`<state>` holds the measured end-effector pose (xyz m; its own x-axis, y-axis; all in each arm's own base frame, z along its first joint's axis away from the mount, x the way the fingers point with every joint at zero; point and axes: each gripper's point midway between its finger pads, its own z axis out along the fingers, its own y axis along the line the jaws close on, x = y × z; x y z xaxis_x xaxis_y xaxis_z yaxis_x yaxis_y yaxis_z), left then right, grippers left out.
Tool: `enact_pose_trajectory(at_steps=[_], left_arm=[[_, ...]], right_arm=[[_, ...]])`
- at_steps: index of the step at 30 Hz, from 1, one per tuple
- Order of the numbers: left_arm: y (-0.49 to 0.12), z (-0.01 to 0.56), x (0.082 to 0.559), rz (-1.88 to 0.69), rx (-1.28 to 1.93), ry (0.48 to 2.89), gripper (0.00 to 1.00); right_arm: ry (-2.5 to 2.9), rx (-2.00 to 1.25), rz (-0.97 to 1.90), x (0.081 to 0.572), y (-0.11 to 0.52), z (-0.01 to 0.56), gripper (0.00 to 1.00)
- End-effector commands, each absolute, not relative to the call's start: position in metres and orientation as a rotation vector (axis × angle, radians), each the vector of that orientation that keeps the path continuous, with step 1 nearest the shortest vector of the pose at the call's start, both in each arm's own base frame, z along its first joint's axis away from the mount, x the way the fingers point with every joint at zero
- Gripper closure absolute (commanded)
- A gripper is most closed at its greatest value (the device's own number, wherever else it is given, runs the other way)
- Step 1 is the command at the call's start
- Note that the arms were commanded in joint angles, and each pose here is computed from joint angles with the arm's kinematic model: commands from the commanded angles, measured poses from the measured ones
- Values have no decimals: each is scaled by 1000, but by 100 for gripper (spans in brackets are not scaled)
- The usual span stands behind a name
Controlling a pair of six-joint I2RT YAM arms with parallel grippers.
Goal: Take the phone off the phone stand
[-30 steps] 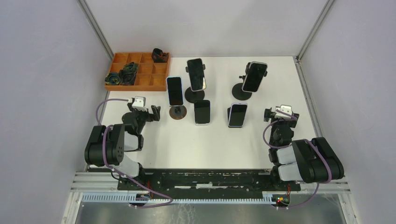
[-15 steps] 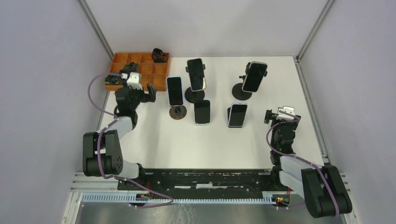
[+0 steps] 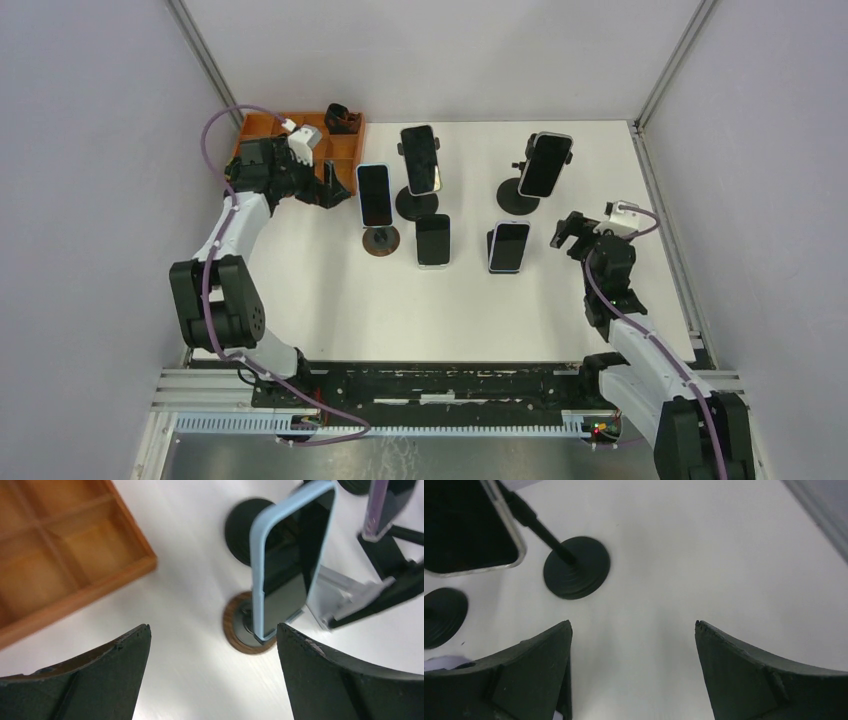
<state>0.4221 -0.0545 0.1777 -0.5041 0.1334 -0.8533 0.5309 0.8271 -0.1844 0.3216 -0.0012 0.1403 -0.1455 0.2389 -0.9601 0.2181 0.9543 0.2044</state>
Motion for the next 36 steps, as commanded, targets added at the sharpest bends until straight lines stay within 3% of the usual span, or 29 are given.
enact_pose_trajectory(at_steps=[1, 24, 36], left_arm=[[-84, 163, 389, -815, 602, 2110, 0], [-131, 110, 414, -1127, 754, 2068, 4], [-141, 108, 405, -1297, 855, 2003, 48]], right_arm=[[1899, 265, 272, 314, 45, 122, 2], [1779, -84, 494, 295, 109, 189, 2], [1743, -230, 630, 291, 153, 212, 2]])
